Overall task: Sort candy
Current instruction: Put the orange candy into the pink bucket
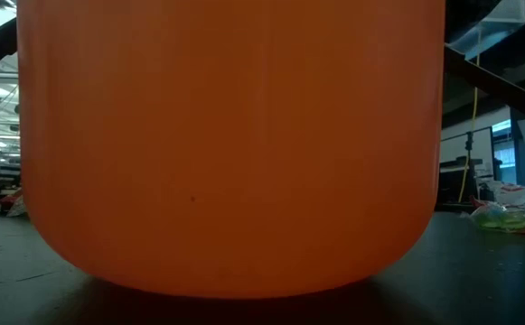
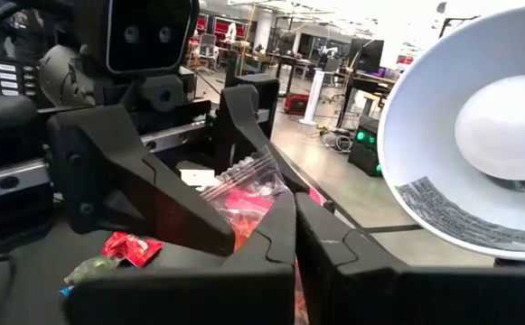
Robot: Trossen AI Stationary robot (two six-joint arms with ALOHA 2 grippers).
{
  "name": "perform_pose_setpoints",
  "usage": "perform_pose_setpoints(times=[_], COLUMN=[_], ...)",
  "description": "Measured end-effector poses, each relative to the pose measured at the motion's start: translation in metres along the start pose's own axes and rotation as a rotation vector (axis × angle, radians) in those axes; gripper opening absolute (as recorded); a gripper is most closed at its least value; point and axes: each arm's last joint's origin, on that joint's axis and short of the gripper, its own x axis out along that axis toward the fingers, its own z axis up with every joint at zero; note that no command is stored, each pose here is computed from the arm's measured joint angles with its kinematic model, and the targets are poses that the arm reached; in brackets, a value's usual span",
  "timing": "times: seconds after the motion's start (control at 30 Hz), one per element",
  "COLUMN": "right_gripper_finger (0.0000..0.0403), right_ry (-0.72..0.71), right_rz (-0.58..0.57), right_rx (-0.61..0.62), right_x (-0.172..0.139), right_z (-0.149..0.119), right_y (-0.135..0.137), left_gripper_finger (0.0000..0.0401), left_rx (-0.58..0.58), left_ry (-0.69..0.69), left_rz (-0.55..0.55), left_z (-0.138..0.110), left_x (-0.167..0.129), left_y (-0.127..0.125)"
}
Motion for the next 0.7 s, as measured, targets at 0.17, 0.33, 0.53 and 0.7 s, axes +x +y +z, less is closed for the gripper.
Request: perform_pose_setpoints(times=[0.17,0.33,0.53,0.7], right_gripper_finger=[0.0000,0.0000,0.0013,0.0082], right_ry=[0.001,0.031,0.032,0.020], right_rz=[-0.001,0.003,0.006,0.004], right_rx=[-0.001,-0.013,-0.033,-0.066], right_x=[0.000,0.000,0.000,-0.011], right_z=[0.000,-0.003,-0.003,0.011], right_y=[0.000,0.000,0.000,-0.006], left_gripper_finger=[0.0186,0.0135,0.0046,0.0007], left_rx=[0.024,0.023,0.054,0.092], left_ry=[0.000,-0.001,-0.001,0.010], left_rz=[-0.004,-0.008,-0.011,0.004], left_z=[0.000,0.000,0.000,0.002], left_x=[-0.001,-0.001,-0.002,-0.005], left_y=[-0.001,-0.003,-0.003,-0.004])
